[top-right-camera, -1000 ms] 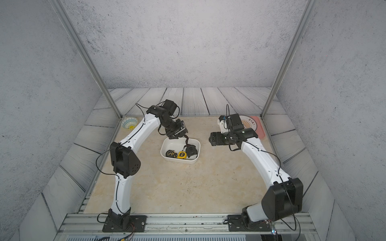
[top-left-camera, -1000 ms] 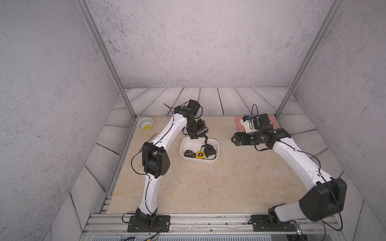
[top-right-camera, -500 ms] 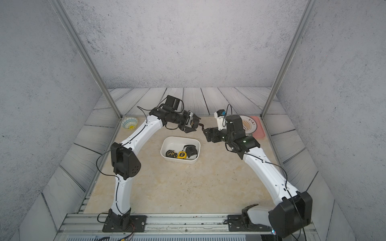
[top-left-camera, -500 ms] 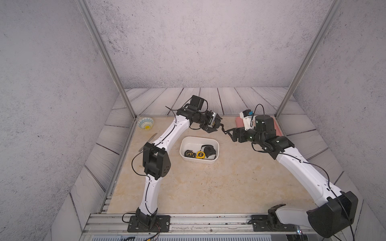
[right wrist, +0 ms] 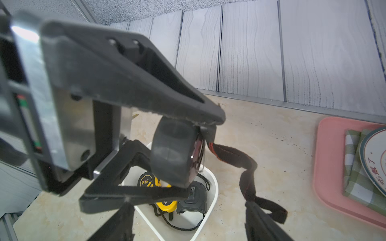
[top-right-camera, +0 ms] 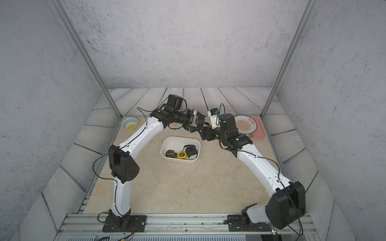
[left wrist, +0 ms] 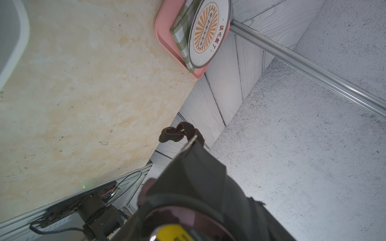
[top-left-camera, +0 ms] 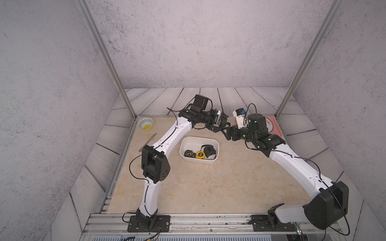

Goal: Take the tape measure out of the storage box
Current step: Place the tape measure at the center of the board.

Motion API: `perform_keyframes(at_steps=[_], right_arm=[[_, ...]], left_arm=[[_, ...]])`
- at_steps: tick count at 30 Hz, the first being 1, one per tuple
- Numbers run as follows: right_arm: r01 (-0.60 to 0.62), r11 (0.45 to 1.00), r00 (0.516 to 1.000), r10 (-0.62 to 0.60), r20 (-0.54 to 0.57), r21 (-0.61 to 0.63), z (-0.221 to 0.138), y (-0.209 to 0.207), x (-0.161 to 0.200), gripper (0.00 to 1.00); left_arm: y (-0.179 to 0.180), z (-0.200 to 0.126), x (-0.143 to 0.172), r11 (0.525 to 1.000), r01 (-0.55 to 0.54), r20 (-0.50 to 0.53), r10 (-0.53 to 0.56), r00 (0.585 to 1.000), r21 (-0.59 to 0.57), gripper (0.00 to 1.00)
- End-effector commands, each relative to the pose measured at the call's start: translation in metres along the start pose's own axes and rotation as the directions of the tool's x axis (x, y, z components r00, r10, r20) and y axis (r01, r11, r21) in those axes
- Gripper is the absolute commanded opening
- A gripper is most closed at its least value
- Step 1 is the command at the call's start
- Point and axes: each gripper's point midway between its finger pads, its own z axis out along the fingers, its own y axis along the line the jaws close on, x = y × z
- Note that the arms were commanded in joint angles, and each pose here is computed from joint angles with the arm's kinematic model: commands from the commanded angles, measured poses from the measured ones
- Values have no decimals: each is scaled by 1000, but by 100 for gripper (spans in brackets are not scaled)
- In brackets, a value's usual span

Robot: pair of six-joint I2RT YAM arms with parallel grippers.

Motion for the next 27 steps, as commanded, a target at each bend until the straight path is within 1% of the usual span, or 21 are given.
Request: perform_keyframes(at_steps=[1,10,15,23,24,27], right_arm=[[22,1000,999,-22,41,14,2,0,-16,84],[34,999,997,-36,74,29,9,-3,-25,81],[56,998,995,-58,79,34,16,-4,-29,77],[33,999,997,-34,71,22,21,-2,-25,72],[30,999,997,-32,70,23,21,-3,-24,71],[22,999,997,-23,68,24,22,-3,-24,60]], left_arm=[[-13,-10,20,998,-46,-18,47,999,40,0],[-6,-4,30,999,-47,-32,47,998,21,0],[-9,-1,33,998,-43,-40,44,998,38,0],[-16,-1,34,997,-47,-41,49,998,64,0],[-16,-1,34,997,-47,-41,50,998,64,0],[-15,1,33,997,-47,-44,50,998,62,0]])
